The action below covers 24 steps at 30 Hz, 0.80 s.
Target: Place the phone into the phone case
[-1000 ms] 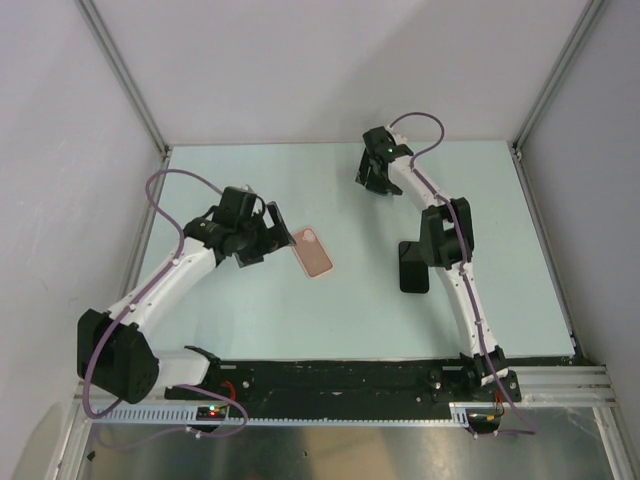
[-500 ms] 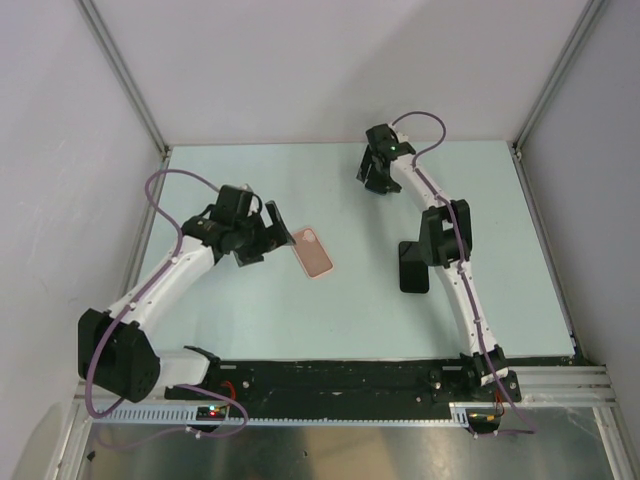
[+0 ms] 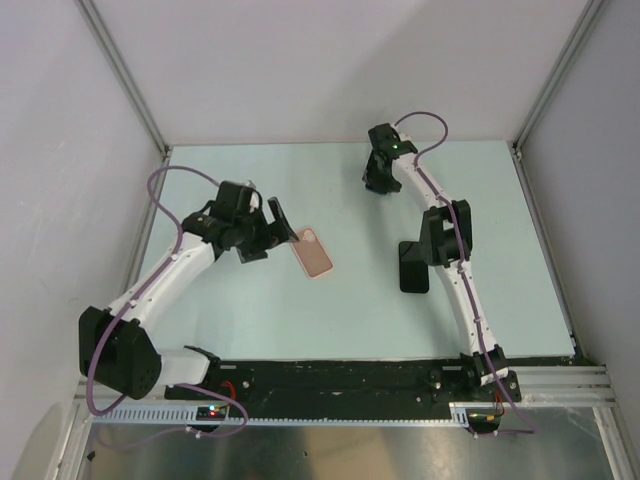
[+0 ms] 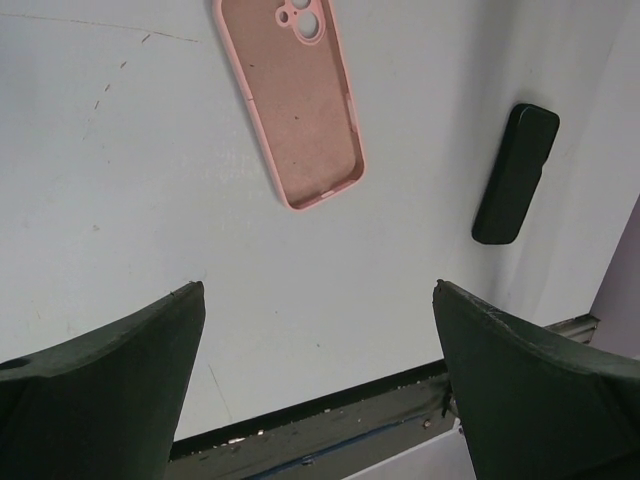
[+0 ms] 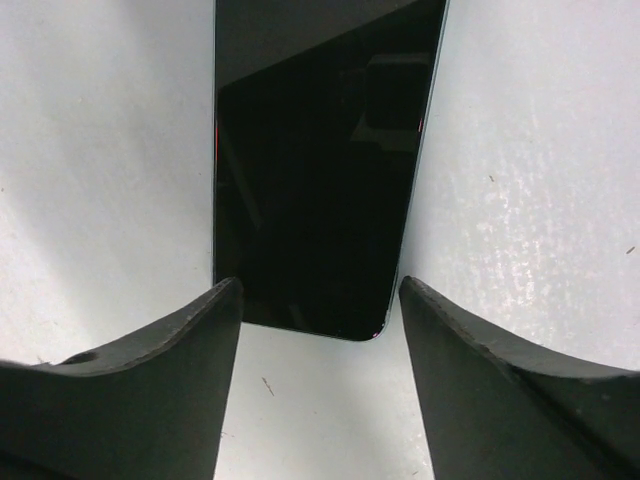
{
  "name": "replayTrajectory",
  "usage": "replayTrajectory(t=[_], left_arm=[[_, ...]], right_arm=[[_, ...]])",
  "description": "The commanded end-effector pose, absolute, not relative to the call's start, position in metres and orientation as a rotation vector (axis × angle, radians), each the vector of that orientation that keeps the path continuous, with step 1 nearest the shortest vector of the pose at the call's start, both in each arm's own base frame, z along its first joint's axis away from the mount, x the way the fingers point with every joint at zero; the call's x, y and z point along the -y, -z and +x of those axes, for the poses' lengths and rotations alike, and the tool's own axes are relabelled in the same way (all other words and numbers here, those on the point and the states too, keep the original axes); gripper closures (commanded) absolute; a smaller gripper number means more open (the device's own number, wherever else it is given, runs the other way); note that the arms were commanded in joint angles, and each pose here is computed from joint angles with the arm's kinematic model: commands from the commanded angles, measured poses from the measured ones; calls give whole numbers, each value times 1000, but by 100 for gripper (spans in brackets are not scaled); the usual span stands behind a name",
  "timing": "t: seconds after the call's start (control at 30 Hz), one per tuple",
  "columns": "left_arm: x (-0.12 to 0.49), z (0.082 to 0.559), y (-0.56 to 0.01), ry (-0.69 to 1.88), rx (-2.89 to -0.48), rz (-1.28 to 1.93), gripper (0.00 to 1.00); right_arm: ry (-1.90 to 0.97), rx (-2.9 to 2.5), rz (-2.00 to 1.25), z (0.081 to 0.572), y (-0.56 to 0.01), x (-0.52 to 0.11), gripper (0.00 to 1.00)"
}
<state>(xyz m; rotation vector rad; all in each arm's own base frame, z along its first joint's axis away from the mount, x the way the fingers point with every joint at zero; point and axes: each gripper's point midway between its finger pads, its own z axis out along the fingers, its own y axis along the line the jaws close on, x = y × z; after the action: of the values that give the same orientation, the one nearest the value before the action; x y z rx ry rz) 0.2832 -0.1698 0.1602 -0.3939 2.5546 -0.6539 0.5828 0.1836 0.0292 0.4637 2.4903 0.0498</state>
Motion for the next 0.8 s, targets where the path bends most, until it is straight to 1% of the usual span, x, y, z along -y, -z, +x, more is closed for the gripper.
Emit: replayTrajectory(t=[0.0, 0.1, 0.2, 0.37, 0.47, 0.53, 0.6, 0.63, 0.7, 0.77], left_arm=[[176, 293, -177, 701, -2520, -338, 0], [178, 294, -178, 708, -2521, -342, 0], [179, 298, -180, 708, -2518, -354, 0], [185, 318, -174, 693, -2529, -409, 2], [193, 352, -174, 674, -2510, -459, 10], [203, 383, -175, 670, -2491, -473, 20], [215, 417, -170, 671, -2481, -488, 35], [224, 436, -165, 685, -2480, -498, 46], [246, 468, -163, 762, -2472, -506, 62], [269, 499, -160, 844, -2457, -504, 73]], right_arm=[[28, -2585, 435, 563, -5, -181, 35], [67, -2607, 412, 555, -3, -179, 39], [90, -2628, 397, 543, -1, -178, 46], [120, -2674, 374, 508, 1, -169, 57], [54, -2669, 376, 484, -5, -164, 59], [-25, -2650, 384, 474, -14, -164, 59], [-98, -2622, 401, 469, -22, -160, 62], [-143, -2607, 407, 470, -29, -160, 67], [-223, -2576, 449, 480, -41, -156, 77], [-289, -2546, 515, 494, -48, -146, 88]])
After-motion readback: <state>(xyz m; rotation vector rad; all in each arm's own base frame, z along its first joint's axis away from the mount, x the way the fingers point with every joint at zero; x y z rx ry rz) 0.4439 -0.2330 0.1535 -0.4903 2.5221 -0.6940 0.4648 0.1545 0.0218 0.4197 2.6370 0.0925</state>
